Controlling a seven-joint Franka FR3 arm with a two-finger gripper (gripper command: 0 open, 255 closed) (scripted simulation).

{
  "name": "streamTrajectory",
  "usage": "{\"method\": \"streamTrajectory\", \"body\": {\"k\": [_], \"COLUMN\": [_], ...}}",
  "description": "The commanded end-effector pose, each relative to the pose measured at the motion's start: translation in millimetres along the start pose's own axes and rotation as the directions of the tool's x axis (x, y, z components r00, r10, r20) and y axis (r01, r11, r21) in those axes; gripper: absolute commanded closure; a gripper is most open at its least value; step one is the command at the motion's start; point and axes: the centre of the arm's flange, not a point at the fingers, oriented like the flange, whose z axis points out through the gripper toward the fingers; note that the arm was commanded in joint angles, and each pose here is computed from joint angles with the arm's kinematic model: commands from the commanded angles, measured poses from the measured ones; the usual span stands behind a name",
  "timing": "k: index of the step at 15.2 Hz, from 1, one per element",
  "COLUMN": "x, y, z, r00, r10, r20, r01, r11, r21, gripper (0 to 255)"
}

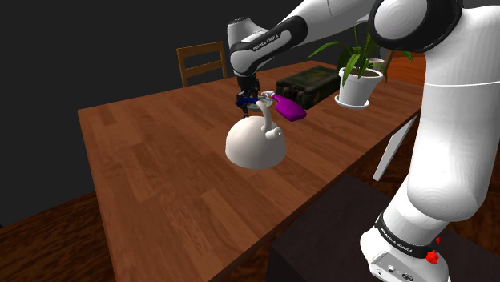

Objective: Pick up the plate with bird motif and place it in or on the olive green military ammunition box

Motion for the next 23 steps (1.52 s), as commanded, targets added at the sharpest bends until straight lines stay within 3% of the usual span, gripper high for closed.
{"method": "streamTrajectory", "body": {"k": [1, 2, 3, 12, 23], "x": [0, 0, 0, 0, -2], "y": [0, 0, 0, 0, 13], "z": [0, 0, 0, 0, -56], "r00": [1.0, 1.0, 1.0, 1.0, 1.0], "r10": [0.0, 0.0, 0.0, 0.0, 0.0], "r20": [0.0, 0.0, 0.0, 0.0, 0.0], "r01": [0.0, 0.0, 0.0, 0.0, 0.0], "r11": [1.0, 1.0, 1.0, 1.0, 1.0], "r21": [0.0, 0.0, 0.0, 0.0, 0.0], "gripper": [0, 0, 255, 255, 255]}}
